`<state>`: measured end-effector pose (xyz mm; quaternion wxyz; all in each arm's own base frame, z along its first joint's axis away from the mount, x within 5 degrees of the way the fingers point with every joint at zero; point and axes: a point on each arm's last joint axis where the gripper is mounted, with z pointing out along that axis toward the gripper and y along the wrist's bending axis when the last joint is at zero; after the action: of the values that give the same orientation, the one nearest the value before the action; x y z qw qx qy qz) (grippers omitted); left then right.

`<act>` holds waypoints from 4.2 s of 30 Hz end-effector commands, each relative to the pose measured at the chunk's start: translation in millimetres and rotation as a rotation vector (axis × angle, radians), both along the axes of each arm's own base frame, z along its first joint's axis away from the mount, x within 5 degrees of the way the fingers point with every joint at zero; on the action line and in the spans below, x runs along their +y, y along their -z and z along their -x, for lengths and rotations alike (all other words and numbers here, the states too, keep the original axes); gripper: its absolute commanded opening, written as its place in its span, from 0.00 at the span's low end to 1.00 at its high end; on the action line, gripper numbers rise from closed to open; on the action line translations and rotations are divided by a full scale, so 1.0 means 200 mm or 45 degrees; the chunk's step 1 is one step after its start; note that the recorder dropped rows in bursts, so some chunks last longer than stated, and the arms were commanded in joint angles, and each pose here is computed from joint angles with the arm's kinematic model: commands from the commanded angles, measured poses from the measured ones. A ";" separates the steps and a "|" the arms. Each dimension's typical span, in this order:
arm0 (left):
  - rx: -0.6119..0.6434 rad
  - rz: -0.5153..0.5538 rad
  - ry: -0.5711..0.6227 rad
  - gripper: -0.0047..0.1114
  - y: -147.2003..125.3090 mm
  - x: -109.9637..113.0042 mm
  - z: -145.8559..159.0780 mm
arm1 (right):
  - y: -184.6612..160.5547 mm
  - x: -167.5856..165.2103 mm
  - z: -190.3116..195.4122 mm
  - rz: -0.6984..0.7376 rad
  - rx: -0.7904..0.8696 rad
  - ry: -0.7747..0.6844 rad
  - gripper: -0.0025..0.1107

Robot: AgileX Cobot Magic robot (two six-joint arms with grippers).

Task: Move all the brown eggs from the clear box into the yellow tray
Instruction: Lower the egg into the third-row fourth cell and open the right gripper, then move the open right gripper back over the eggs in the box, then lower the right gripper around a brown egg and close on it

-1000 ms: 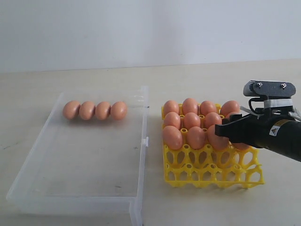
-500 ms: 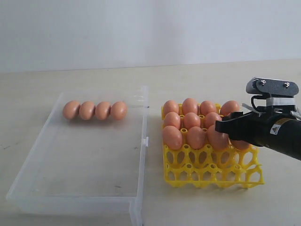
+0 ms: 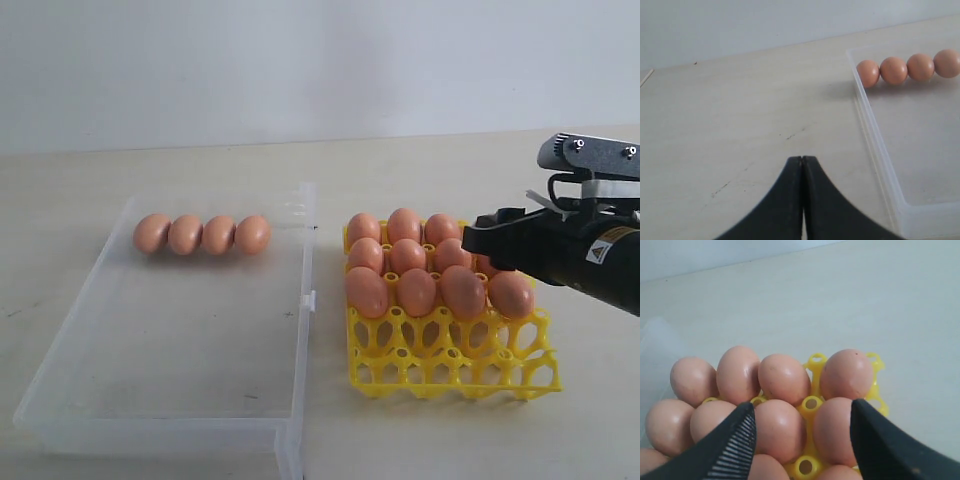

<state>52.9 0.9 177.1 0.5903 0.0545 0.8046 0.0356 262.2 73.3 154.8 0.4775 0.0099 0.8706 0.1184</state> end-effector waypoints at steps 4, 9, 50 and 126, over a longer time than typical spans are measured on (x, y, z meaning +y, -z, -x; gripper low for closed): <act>-0.020 0.008 0.005 0.04 -0.01 0.00 0.00 | -0.02 0.00 -0.01 -0.017 -0.023 0.004 0.51; -0.020 0.008 0.005 0.04 -0.01 0.00 0.00 | -0.02 0.00 0.00 -0.031 -0.014 0.012 0.51; -0.020 0.008 0.005 0.04 -0.01 0.00 0.00 | -0.13 1.29 -0.64 0.110 0.660 -0.679 0.53; -0.020 0.008 0.005 0.04 -0.01 0.00 0.00 | 0.28 1.29 -0.83 0.033 0.658 -0.396 0.44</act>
<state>52.9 0.9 177.1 0.5903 0.0545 0.8046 0.0356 438.8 327.1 115.9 0.2585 -0.0848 0.9426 0.1936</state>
